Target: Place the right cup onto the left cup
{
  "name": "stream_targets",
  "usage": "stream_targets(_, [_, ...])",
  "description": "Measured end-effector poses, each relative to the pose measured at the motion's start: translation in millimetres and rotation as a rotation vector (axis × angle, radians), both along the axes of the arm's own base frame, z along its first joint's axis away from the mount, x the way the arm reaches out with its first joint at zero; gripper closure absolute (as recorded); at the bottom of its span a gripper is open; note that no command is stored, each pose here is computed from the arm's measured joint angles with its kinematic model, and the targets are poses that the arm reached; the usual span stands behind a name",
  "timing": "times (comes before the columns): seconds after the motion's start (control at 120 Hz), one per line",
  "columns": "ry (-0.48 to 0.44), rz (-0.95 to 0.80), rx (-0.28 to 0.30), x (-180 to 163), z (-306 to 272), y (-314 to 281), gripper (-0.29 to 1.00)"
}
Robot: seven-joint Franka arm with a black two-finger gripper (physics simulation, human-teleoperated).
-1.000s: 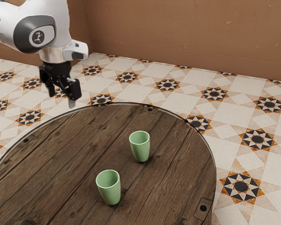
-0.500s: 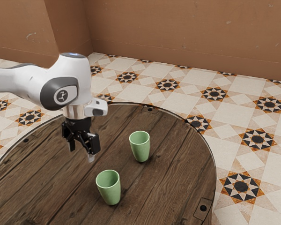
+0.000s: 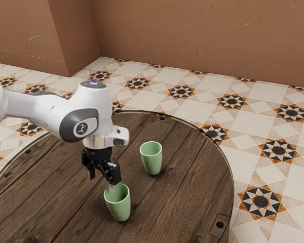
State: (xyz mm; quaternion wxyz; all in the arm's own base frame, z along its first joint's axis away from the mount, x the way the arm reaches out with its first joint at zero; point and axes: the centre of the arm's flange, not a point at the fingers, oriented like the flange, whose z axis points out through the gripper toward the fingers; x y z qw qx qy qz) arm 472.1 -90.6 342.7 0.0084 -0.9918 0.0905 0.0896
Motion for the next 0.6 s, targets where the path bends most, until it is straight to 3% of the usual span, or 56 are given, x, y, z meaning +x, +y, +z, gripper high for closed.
stream_targets(0.442, [0.011, 0.015, -0.002, 1.9, -46.3, 3.4, 0.00])
stream_targets(0.6, [-0.032, -0.008, -0.002, 5.2, -37.0, -3.6, 0.40])
